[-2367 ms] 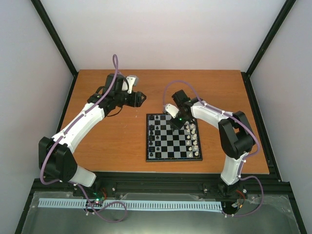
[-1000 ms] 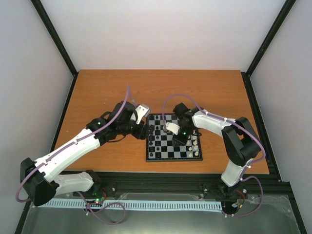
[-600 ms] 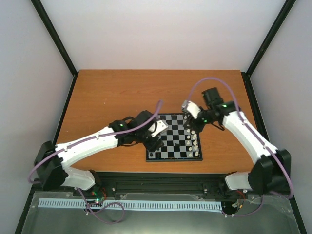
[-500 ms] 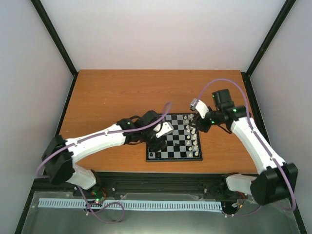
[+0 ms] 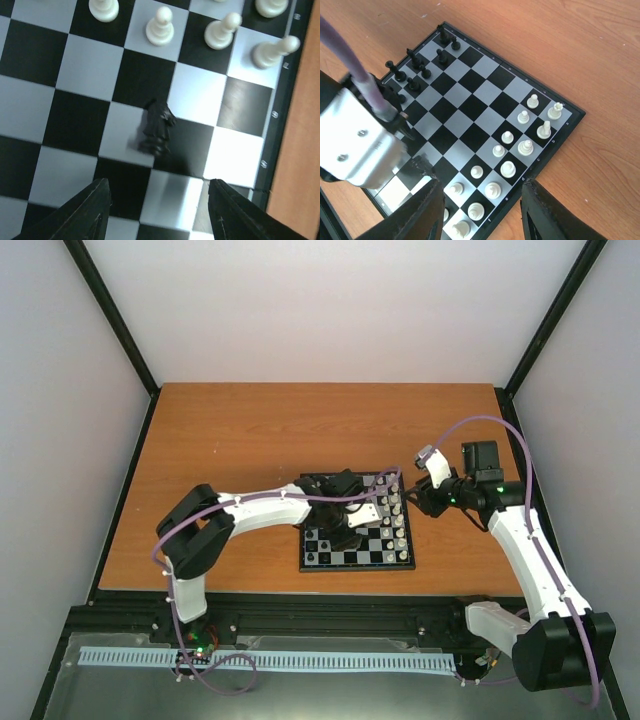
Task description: Set up the chess pieces on the board
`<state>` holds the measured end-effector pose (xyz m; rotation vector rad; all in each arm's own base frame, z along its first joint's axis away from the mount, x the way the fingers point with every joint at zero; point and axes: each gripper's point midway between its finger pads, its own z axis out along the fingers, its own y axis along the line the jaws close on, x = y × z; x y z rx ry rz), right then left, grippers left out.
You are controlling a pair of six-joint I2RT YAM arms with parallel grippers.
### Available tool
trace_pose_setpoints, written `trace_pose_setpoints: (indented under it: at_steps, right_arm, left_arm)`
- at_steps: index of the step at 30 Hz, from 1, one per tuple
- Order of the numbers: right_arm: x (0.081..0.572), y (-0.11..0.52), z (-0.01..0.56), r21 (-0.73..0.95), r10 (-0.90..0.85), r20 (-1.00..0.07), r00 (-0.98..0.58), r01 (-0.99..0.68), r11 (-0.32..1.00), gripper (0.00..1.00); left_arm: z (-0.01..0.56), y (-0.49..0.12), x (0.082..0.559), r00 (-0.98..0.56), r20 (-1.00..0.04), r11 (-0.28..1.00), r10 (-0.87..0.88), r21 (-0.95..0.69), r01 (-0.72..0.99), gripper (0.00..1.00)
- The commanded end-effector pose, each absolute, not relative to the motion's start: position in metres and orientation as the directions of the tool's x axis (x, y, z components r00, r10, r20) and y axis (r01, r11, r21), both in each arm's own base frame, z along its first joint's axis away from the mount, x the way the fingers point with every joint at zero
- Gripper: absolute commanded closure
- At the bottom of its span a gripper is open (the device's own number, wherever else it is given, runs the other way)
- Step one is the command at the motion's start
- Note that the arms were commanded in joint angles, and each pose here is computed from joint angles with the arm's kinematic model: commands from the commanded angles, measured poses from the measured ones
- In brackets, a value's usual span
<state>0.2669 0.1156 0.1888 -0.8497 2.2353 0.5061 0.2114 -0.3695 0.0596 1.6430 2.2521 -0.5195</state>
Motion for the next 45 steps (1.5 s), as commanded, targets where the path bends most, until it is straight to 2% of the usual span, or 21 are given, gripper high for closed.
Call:
trace_pose_setpoints:
  at_steps: [1, 9, 34, 40, 45]
  right_arm:
    - [0.275, 0.114, 0.191, 0.106, -0.406, -0.731, -0.549, -0.679, 0.727, 0.58]
    - [0.276, 0.113, 0.182, 0.122, -0.414, -0.709, -0.57, -0.678, 0.725, 0.57]
    - [0.275, 0.115, 0.17, 0.157, -0.426, -0.678, -0.599, -0.684, 0.713, 0.57]
    - [0.277, 0.116, 0.173, 0.165, -0.414, -0.682, -0.603, -0.678, 0.716, 0.57]
    - [0.291, 0.115, 0.19, 0.169, -0.376, -0.703, -0.604, -0.656, 0.736, 0.57]
  left_arm:
    - [0.064, -0.395, 0.229, -0.211, -0.505, 0.225, 0.837, -0.034, 0.974, 0.44]
    - [0.056, -0.404, 0.235, -0.166, -0.523, 0.19, 0.836, -0.007, 0.982, 0.5]
    - [0.031, -0.397, 0.211, -0.111, -0.44, 0.106, 0.891, -0.036, 0.994, 0.82]
    - [0.046, -0.398, 0.21, -0.145, -0.475, 0.143, 0.868, -0.041, 0.989, 0.88]
    - [0.1, -0.401, 0.218, -0.203, -0.616, 0.249, 0.761, -0.011, 0.968, 0.9]
